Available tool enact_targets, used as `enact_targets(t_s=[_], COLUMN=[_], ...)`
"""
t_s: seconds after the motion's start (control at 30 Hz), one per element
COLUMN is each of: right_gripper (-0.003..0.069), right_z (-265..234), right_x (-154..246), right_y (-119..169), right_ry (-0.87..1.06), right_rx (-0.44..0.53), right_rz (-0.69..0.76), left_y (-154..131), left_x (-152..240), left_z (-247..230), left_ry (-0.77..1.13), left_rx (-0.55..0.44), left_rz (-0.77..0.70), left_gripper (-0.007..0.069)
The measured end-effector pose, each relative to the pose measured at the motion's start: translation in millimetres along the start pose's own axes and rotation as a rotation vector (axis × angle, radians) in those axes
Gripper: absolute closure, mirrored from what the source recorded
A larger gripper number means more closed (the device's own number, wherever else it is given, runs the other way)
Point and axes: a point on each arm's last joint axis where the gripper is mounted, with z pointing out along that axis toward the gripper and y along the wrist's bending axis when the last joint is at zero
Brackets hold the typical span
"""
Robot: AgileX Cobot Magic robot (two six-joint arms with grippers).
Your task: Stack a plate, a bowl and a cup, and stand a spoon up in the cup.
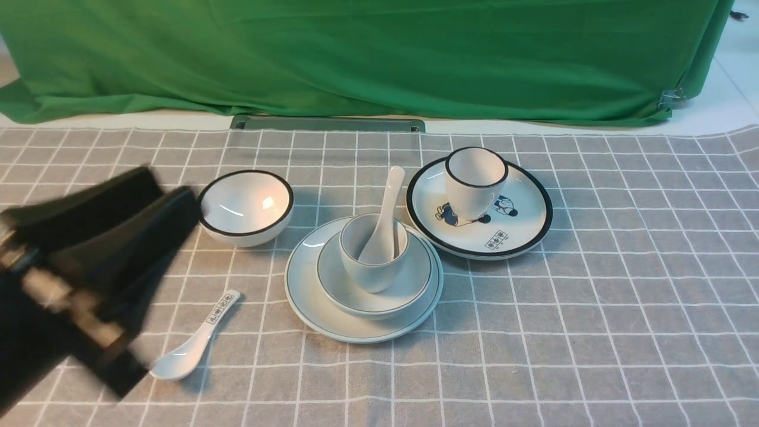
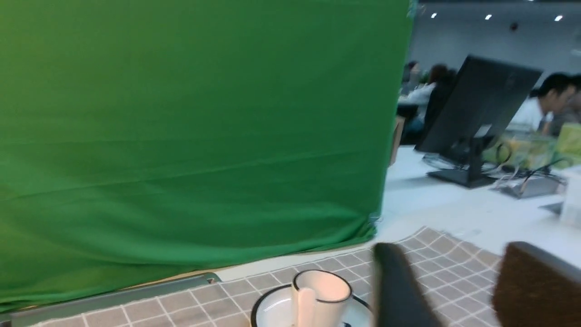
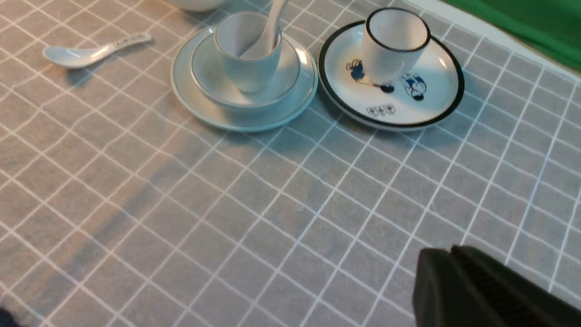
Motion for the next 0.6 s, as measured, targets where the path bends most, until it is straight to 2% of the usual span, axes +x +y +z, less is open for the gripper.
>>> enact_targets(t_s=[0.1,0.17,0.3,0.6], right_gripper=[0.0640,0.0640,0.0629,0.0600], right_z=[2.4,4.7,6.5,6.5], right_x=[10.7,13.8,14.7,14.3], right_y=[0.4,0.8,1.4,1.4], right_ry=[0.004,0.007,0.005,0.000], right_rx=[0.000,-0.001,-0.002,-0.003], right_rz=[0.032,0.047,0.109,0.122], left_y=[0.1,0.5,1.3,2.8], left_x=[2.4,6.5,14.2,28.5], left_z=[-21.4,-30.2,-40.5,-41.1], left_ry=[-0.015,-0.017,-0.011,0.066], left_rx=[0.004,0.005,0.006,-0.001], left_rz=[0.005,0.010,0.021,0.033], left_gripper=[0.0574,0.0606,0.0615,0.0614])
